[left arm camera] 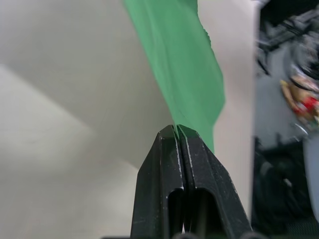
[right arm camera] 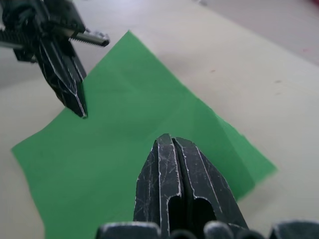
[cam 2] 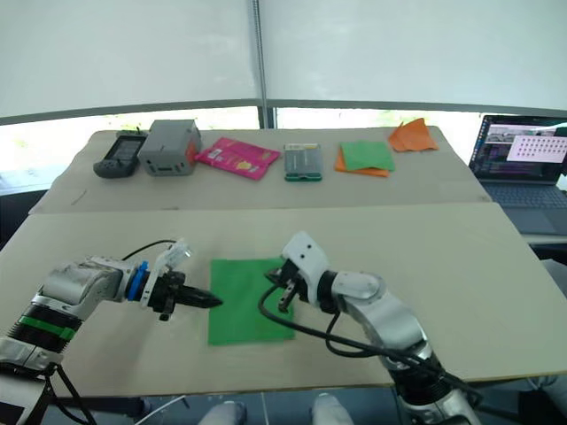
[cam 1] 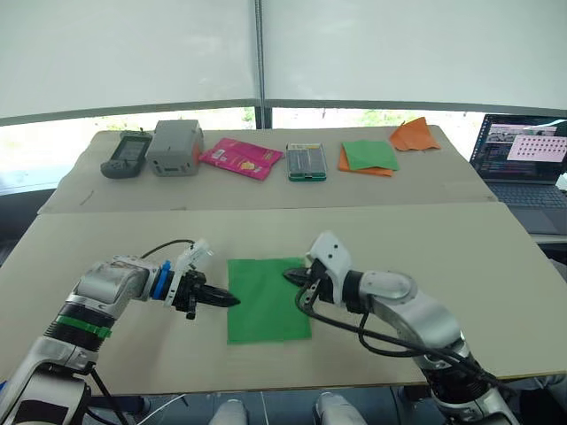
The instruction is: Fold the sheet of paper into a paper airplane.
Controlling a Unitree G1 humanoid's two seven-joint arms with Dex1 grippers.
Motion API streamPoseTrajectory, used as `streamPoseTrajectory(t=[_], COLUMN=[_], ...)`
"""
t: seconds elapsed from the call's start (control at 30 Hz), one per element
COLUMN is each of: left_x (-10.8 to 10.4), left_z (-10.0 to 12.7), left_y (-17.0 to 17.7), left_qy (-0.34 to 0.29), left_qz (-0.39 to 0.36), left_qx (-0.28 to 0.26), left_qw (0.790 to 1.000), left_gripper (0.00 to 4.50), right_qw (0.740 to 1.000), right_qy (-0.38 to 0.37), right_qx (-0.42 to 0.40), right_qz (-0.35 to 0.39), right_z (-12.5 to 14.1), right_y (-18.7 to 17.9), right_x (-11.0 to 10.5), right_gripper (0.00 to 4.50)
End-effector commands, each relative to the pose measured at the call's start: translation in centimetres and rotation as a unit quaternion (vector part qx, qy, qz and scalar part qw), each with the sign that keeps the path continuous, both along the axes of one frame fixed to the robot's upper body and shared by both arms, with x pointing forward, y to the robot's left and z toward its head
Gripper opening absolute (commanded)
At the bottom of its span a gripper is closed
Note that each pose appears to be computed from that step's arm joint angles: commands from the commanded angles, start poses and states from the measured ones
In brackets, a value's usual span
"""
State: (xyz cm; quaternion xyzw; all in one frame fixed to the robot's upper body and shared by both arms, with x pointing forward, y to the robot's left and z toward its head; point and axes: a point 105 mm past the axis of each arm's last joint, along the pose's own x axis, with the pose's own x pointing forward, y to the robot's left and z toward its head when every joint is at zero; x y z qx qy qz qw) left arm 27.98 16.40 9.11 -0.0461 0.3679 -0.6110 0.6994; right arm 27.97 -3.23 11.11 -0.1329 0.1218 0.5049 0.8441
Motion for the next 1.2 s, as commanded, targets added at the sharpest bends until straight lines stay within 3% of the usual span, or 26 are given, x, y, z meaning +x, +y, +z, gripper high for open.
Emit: streamPoseTrajectory(t=[0.03, 0.17, 0.43, 0.7, 0.97, 1.1, 1.2], left_x=[0.8, 1.8, 1.3, 3.7, 1.5, 0.3, 0.0], left_z=[0.7, 0.2, -1.3, 0.7, 4.1, 5.8, 4.8], left_y=[0.3, -0.1, 0.2, 1.1, 2.9, 1.2, -0.3], left_qy=[-0.021, -0.035, -0.053, -0.129, -0.190, -0.201, -0.206], left_qz=[-0.014, -0.008, -0.031, 0.016, 0.025, 0.039, 0.053], left_qx=[0.002, 0.012, 0.049, 0.047, 0.014, -0.062, -0.076], left_qw=[1.000, 0.999, 0.997, 0.990, 0.981, 0.977, 0.974], left_gripper=[0.02, 0.02, 0.02, 2.52, 2.52, 1.36, 0.36], right_qw=[1.000, 0.999, 0.998, 0.998, 0.999, 0.999, 0.999], right_qy=[-0.021, -0.016, 0.027, 0.030, 0.026, 0.027, 0.028], right_qx=[-0.001, -0.027, -0.054, -0.052, -0.048, -0.045, -0.042], right_qz=[0.018, 0.025, 0.003, 0.002, -0.007, -0.009, -0.009], right_z=[0.4, -1.3, -4.8, -5.2, -4.9, -4.9, -4.9], right_y=[0.5, 0.3, -0.8, -0.7, -0.6, -0.5, -0.3], right_x=[-0.7, -1.0, -0.6, -0.4, 0.0, 0.0, -0.1], right_gripper=[0.00, 0.00, 0.00, 0.00, 0.00, 0.00, 0.00])
